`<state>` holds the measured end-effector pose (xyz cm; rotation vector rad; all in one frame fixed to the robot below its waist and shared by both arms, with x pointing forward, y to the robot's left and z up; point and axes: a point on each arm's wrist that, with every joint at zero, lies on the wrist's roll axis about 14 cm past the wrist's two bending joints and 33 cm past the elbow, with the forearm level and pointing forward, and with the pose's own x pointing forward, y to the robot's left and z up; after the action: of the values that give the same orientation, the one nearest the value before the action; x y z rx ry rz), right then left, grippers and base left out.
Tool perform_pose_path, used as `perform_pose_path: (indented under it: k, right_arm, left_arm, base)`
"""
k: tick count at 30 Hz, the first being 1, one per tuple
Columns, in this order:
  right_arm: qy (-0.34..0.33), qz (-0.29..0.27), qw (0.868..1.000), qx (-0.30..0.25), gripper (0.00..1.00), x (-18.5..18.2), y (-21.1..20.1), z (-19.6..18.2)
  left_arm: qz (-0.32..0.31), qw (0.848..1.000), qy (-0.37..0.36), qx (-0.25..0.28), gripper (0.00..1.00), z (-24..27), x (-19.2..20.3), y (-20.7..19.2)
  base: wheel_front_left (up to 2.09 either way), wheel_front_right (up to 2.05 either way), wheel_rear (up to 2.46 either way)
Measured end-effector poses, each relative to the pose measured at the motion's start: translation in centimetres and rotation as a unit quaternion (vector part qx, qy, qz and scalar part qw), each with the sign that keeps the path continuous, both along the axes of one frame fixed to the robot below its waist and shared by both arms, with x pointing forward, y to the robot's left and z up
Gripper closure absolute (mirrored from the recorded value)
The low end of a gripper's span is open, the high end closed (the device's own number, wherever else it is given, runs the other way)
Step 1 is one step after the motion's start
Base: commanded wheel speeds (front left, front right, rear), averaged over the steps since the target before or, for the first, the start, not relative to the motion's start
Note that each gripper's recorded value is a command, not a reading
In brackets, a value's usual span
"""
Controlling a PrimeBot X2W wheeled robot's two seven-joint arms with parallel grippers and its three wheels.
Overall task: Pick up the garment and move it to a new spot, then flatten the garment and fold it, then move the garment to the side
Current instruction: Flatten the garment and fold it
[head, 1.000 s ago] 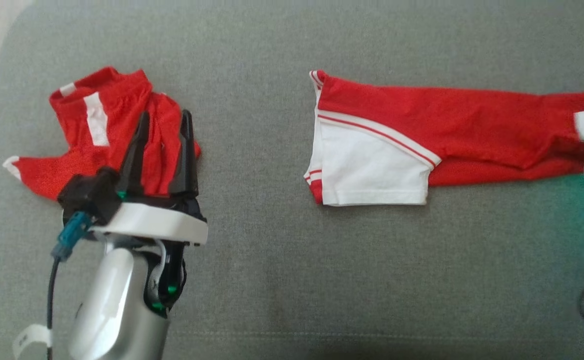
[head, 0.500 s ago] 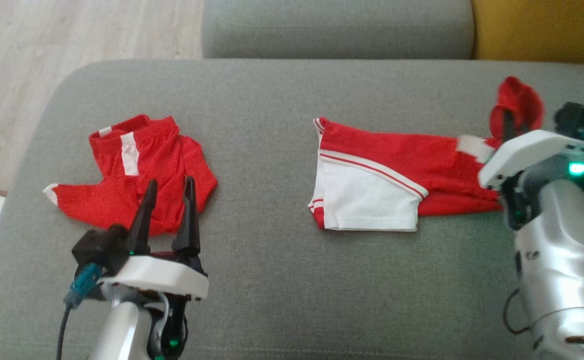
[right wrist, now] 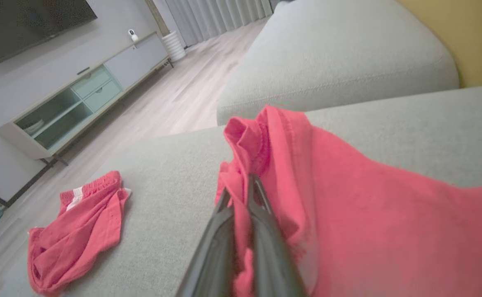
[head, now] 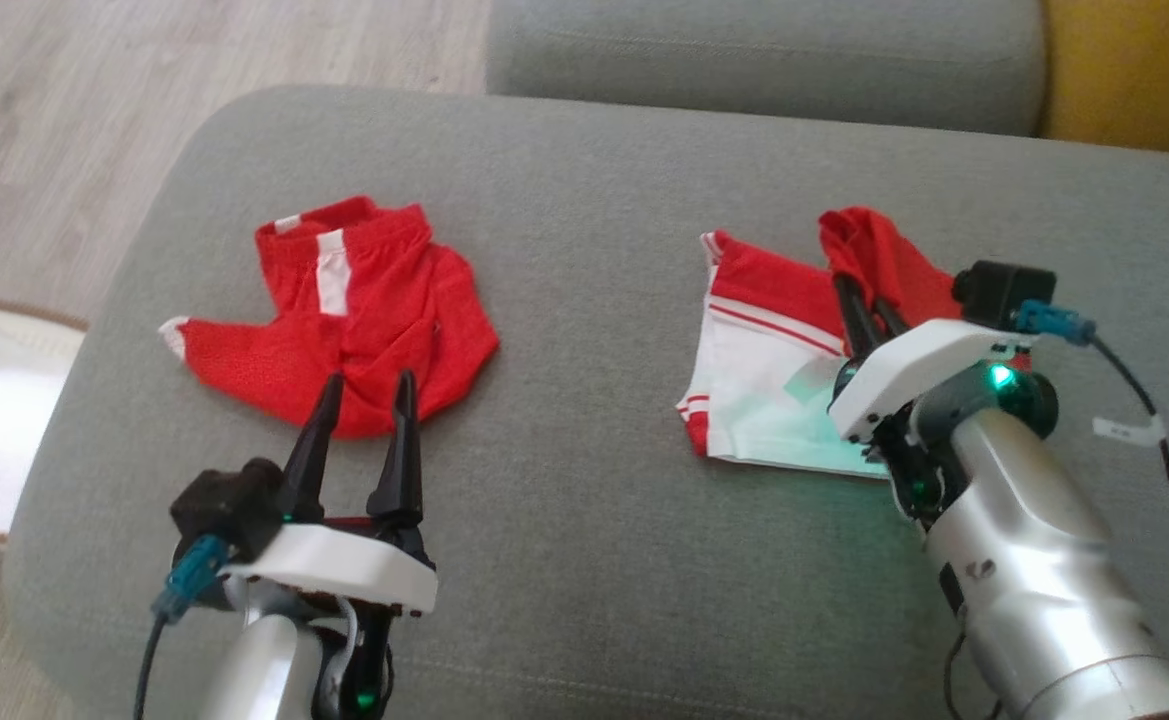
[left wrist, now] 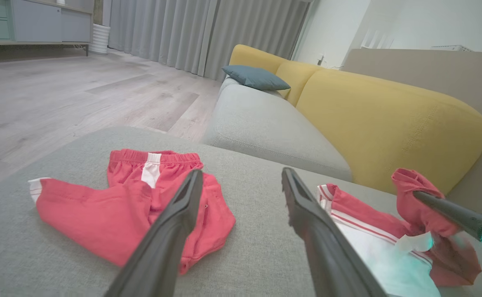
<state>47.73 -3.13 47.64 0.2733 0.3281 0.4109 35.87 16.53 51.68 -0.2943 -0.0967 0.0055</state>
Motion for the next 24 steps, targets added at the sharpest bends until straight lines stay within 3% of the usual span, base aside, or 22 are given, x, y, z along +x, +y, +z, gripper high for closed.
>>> perform_pose_path:
  k: [8, 15, 16, 19, 24]
  right_arm:
    - [0.046, 0.028, 0.999, 0.0, 1.0, -1.0, 2.6, -4.3]
    - [0.047, 0.053, 0.997, 0.01, 1.0, -1.0, 5.1, -4.8]
    - [0.048, 0.059, 0.997, 0.004, 0.04, -1.2, 5.2, -5.0]
    - [0.054, 0.079, 0.995, -0.003, 0.0, -1.8, 6.0, -5.4]
    - [0.037, 0.123, 0.99, 0.048, 0.0, -3.0, 9.4, -2.5]
  left_arm:
    - [0.018, 1.0, 0.018, -0.002, 0.0, -1.0, -0.2, 1.0]
    - [0.032, 0.999, 0.022, -0.005, 0.0, -1.2, -0.3, 1.9]
    - [0.033, 0.999, 0.021, -0.004, 0.0, -1.1, -0.2, 1.9]
    - [0.035, 0.999, 0.024, -0.003, 0.0, -1.2, -0.2, 2.0]
    - [0.03, 0.999, 0.025, -0.004, 0.0, -1.3, -0.1, 1.7]
  base:
    - [0.0, 0.0, 0.0]
    - [0.0, 0.0, 0.0]
    - [0.0, 0.0, 0.0]
    - [0.0, 0.0, 0.0]
    - [0.0, 0.0, 0.0]
